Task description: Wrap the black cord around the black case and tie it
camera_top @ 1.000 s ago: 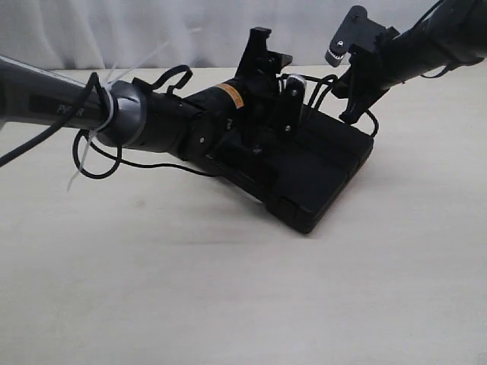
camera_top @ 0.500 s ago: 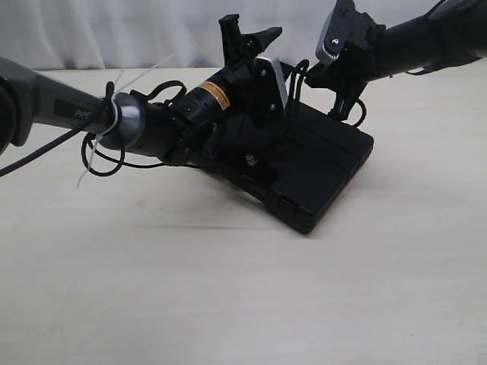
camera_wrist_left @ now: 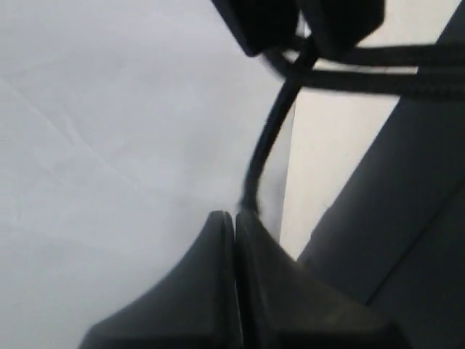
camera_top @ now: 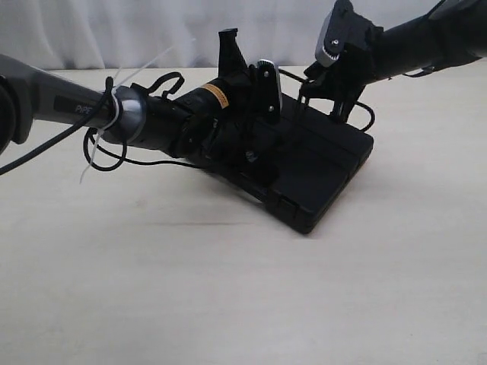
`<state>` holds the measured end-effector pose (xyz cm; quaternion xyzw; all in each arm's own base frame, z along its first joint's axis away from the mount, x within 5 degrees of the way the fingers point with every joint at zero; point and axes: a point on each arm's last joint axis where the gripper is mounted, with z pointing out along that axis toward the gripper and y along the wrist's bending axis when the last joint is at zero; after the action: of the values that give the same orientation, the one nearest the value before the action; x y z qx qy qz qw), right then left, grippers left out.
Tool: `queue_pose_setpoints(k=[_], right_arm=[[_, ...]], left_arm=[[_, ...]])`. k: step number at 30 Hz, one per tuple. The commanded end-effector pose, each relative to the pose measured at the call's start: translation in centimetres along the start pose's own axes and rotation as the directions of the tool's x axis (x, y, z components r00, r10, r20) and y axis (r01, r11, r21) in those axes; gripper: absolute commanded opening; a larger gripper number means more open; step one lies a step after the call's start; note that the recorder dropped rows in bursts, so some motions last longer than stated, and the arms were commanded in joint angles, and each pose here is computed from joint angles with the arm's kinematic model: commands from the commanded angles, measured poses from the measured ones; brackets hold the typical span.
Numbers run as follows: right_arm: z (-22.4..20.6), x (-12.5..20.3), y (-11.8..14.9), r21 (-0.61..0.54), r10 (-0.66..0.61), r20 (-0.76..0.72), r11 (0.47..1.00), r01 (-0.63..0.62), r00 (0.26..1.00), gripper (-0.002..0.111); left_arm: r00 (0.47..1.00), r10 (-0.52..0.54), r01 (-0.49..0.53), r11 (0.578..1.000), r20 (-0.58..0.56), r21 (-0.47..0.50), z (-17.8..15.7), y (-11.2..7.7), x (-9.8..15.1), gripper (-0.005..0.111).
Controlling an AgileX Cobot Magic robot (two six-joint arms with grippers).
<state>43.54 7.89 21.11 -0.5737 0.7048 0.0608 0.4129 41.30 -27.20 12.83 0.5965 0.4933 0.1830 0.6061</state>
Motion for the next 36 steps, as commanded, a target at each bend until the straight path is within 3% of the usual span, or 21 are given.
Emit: queue_pose_setpoints(k=[1,5,7,9,11,12,14,16,20,25,28,31,36], right_arm=[[-1.5,-1.2,-0.1,0.017,0.019,0.012,1.0,-0.02,1.0,0.064],[-3.3,-2.7,-0.5,0.059,0.036,0.038,0.998,-0.039,0.999,0.069],[-4.1,-3.0,-1.1,0.123,0.106,0.039,0.986,-0.11,0.994,0.069],[-4.5,-2.9,-2.1,0.231,0.302,0.066,0.922,-0.309,0.951,0.069],[-5.0,-2.6,-3.3,0.325,0.508,0.132,0.789,-0.521,0.851,0.065],[-5.0,-2.6,-3.6,0.327,0.555,0.141,0.755,-0.568,0.82,0.062],[-4.7,-3.1,-3.7,0.28,0.547,0.076,0.79,-0.545,0.833,0.056],[-4.6,-3.8,-4.1,0.238,0.59,0.032,0.78,-0.579,0.807,0.052],[-3.6,-4.1,-5.3,0.205,0.762,-0.073,0.643,-0.738,0.644,0.053],[-1.3,-2.7,-5.4,0.195,0.858,-0.277,0.49,-0.85,0.432,0.053],[-0.1,-1.6,-4.8,0.179,0.845,-0.369,0.472,-0.863,0.386,0.053],[0.5,-1.5,-4.3,0.165,0.827,-0.394,0.494,-0.854,0.402,0.053],[2.4,-4.2,-2.8,0.067,0.638,-0.419,0.732,-0.678,0.646,0.053]], left_arm=[[0.999,-0.009,0.01,0.999,-0.03,0.033,0.1,-0.1,0.2,0.0],[0.999,-0.009,0.011,0.999,-0.036,0.047,0.1,-0.3,0.2,0.0],[0.999,-0.009,0.011,0.999,-0.036,0.047,0.1,-0.3,0.2,0.0],[0.999,-0.009,0.011,0.999,-0.038,0.052,0.1,-0.3,0.2,0.0],[0.999,-0.009,0.011,0.999,-0.037,0.049,0.0,-0.2,0.2,0.0],[0.999,-0.021,0.023,0.999,-0.044,0.046,0.0,-0.2,0.2,0.0],[0.994,-0.085,0.086,0.996,-0.064,0.003,0.0,0.3,0.3,0.0],[0.982,-0.168,0.165,0.986,-0.091,-0.035,-0.2,1.1,0.3,0.0],[0.932,-0.353,0.352,0.936,-0.085,-0.025,-1.0,3.2,-0.2,0.0],[0.821,-0.564,0.567,0.824,-0.087,0.009,-2.1,6.0,0.3,0.0],[0.758,-0.643,0.647,0.763,-0.113,0.002,-2.3,6.5,1.6,0.0],[0.745,-0.646,0.657,0.754,-0.167,0.013,-2.4,6.2,2.2,0.0],[0.798,-0.561,0.589,0.804,-0.221,0.085,-2.5,5.4,2.1,0.0]])
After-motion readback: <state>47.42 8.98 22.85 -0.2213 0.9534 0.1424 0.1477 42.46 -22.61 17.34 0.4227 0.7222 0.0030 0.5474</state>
